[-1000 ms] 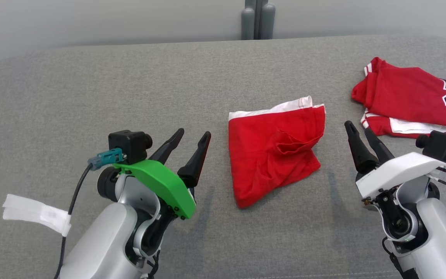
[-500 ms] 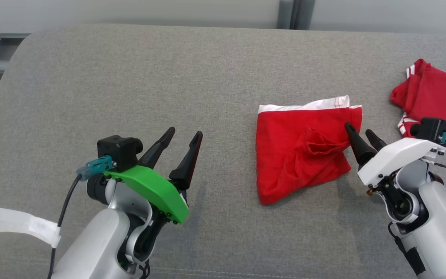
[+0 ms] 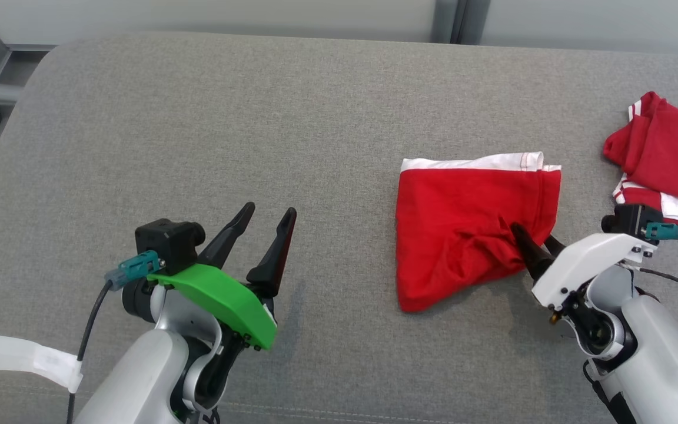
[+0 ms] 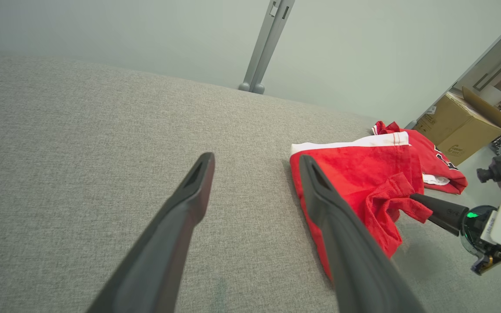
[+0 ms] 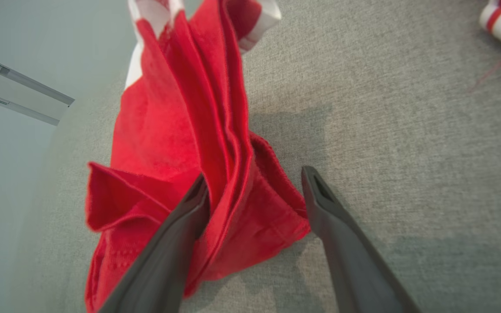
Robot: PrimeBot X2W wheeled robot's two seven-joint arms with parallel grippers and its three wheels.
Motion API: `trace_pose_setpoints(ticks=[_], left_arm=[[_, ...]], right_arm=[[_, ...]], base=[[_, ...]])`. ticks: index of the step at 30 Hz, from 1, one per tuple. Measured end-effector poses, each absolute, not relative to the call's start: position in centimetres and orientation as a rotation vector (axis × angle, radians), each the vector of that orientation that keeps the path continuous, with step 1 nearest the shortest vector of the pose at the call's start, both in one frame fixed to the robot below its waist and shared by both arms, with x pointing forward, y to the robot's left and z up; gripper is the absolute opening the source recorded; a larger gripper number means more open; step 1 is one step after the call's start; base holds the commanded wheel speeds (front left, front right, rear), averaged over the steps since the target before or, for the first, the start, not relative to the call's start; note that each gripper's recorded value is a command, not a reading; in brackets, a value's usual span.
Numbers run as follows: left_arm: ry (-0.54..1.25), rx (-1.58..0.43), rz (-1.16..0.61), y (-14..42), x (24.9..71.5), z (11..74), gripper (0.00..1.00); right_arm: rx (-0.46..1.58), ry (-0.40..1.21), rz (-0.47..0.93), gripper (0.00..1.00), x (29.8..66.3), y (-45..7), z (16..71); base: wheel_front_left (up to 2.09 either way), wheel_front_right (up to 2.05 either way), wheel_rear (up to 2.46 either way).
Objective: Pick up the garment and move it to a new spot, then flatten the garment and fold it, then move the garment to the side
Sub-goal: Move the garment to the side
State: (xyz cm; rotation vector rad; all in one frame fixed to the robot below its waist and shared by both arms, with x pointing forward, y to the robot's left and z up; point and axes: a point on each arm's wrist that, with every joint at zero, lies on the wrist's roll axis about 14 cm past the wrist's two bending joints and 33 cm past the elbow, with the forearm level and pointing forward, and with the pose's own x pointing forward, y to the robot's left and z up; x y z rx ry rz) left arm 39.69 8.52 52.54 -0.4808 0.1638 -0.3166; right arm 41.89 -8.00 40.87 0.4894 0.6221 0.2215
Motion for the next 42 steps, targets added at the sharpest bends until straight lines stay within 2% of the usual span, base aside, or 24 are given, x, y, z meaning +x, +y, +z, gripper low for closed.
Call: trace_pose_setpoints(ticks=[7, 20, 29, 37, 42], left_arm=[[0.171, -0.483, -0.328, 8.1, 39.5, 52.4, 1.00], [0.195, -0.484, -0.324, 8.2, 39.2, 51.7, 1.00], [0.191, -0.482, -0.301, 9.0, 39.0, 51.7, 1.00], [0.195, -0.481, -0.294, 9.2, 38.9, 51.5, 1.00], [0.204, -0.480, -0.290, 9.3, 38.9, 51.4, 1.00]], right_arm=[[0.409, 0.662, 0.172, 1.00, 41.1, -10.8, 39.0], [0.475, 0.610, 0.216, 1.00, 41.9, -8.7, 39.9], [0.490, 0.566, 0.187, 1.00, 43.2, -9.4, 40.1], [0.529, 0.681, 0.199, 1.00, 41.7, -8.1, 37.6], [0.540, 0.698, 0.218, 1.00, 41.4, -7.5, 37.2]], base=[[0.00, 0.00, 0.00], [0.00, 0.00, 0.00], [0.00, 0.00, 0.00], [0.00, 0.00, 0.00], [0.00, 0.00, 0.00]])
